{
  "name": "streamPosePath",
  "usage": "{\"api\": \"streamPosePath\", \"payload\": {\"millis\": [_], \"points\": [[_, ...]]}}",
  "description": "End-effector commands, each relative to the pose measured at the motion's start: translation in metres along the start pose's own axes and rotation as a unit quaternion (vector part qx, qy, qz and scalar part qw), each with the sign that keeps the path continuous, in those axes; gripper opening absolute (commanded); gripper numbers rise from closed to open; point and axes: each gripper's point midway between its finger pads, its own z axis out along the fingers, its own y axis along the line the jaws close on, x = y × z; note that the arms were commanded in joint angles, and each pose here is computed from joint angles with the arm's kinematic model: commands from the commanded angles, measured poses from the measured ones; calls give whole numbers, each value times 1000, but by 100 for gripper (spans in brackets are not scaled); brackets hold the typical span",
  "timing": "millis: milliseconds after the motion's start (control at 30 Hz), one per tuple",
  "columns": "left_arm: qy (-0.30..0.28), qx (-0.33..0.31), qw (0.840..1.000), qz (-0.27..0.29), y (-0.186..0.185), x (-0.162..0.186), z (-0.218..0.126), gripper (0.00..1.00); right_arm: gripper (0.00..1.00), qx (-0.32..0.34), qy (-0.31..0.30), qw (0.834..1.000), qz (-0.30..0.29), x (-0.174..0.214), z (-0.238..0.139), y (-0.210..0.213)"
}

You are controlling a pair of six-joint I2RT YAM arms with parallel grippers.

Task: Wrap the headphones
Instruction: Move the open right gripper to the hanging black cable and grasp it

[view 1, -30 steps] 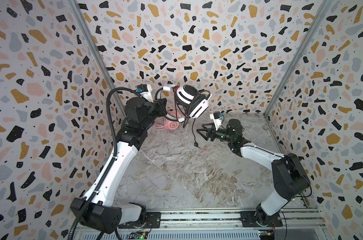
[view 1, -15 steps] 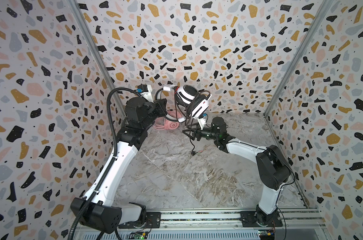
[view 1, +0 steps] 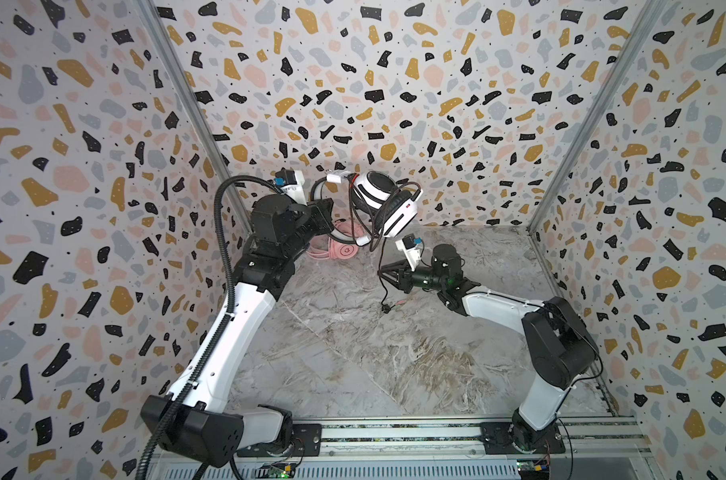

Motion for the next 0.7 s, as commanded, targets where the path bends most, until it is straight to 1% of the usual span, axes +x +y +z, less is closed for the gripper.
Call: {"api": "streamPosePath", "payload": {"millis": [0,67,133,200,300,400,533,667], "points": [[-67,34,997,3,-20,-38,-14,0,39,15,-34,999,-24,-29,-29,5],[-67,35,997,2,-20,-38,-13,0,43,19,-35,999,-33,-32,-39,8],[-67,38,997,1,-21,-38,-12,0,50,15,-31,998,-47,-32,-44,16],[-67,39,997,-2,-21,-38,-11,0,58,9,-27,998,-54,-29,-45,22],[-66,41,997,-5,-21,-36,-10,0,63,-4,-15,998,-63,-24,-38,29],[-65,43,997,-6,-22,-36,-10,0,66,-11,-10,998,-68,-20,-28,34],[-64,42,997,-6,-22,-36,-10,0,67,-14,-1,998,-62,-13,-9,28],[-63,44,997,-8,-22,-36,-10,0,68,-37,8,997,-60,-9,9,33]]}}
